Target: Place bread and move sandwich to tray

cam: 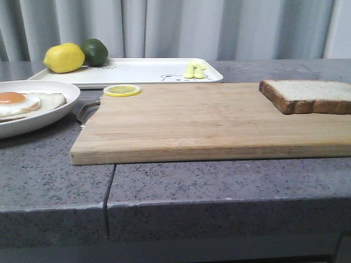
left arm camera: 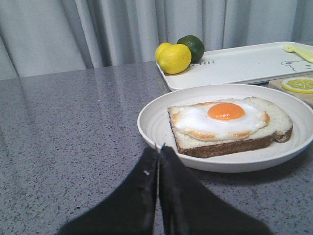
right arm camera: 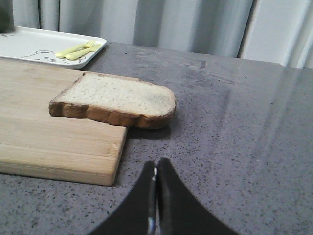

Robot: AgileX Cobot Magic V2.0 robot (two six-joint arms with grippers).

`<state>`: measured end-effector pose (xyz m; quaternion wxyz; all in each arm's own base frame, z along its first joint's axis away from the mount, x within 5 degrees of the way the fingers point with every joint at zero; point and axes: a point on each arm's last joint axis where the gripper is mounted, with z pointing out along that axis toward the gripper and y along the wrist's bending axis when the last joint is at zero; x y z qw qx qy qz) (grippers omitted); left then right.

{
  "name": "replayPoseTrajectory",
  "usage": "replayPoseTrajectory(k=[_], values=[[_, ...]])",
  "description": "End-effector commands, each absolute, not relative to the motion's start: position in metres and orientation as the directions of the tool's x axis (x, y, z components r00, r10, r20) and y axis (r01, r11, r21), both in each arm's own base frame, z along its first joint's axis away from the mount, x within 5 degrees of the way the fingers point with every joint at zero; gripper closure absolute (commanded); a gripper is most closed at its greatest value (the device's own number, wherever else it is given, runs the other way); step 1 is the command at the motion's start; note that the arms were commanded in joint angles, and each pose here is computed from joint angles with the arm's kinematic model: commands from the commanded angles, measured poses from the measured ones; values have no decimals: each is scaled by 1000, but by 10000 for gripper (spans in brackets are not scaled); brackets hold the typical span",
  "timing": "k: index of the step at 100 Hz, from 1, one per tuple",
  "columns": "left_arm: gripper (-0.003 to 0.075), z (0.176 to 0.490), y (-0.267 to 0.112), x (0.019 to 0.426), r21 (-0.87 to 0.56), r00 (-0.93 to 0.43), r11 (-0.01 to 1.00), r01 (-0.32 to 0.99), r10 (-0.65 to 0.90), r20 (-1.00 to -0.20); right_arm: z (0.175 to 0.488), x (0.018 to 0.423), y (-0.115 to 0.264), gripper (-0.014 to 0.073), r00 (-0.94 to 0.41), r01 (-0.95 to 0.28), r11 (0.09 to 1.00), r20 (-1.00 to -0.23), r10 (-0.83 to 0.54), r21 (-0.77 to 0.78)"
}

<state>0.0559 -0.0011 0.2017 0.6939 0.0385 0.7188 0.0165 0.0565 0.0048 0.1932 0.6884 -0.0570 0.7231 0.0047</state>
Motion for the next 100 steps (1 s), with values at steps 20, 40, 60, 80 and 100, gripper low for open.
replayPoseTrajectory(k=[20, 40, 60, 80, 100], values=[[740, 206, -2, 54, 75, 66, 996, 37, 72, -995, 200, 55, 5, 665, 45, -82, 993, -996, -79, -83], [739, 206, -2, 54, 75, 68, 996, 37, 72, -995, 200, 55, 5, 665, 45, -82, 993, -996, -79, -83], [739, 207, -2, 54, 75, 70, 996, 38, 72, -995, 200, 55, 5, 665, 45, -82, 993, -996, -79, -83], [740, 207, -2, 54, 75, 79, 996, 38, 72, -994, 202, 55, 5, 665, 60, -81, 993, -995, -77, -82], [740, 223, -3, 52, 24, 176, 999, 46, 15, -984, 220, 53, 3, 665, 198, -97, 987, -970, 142, 125]])
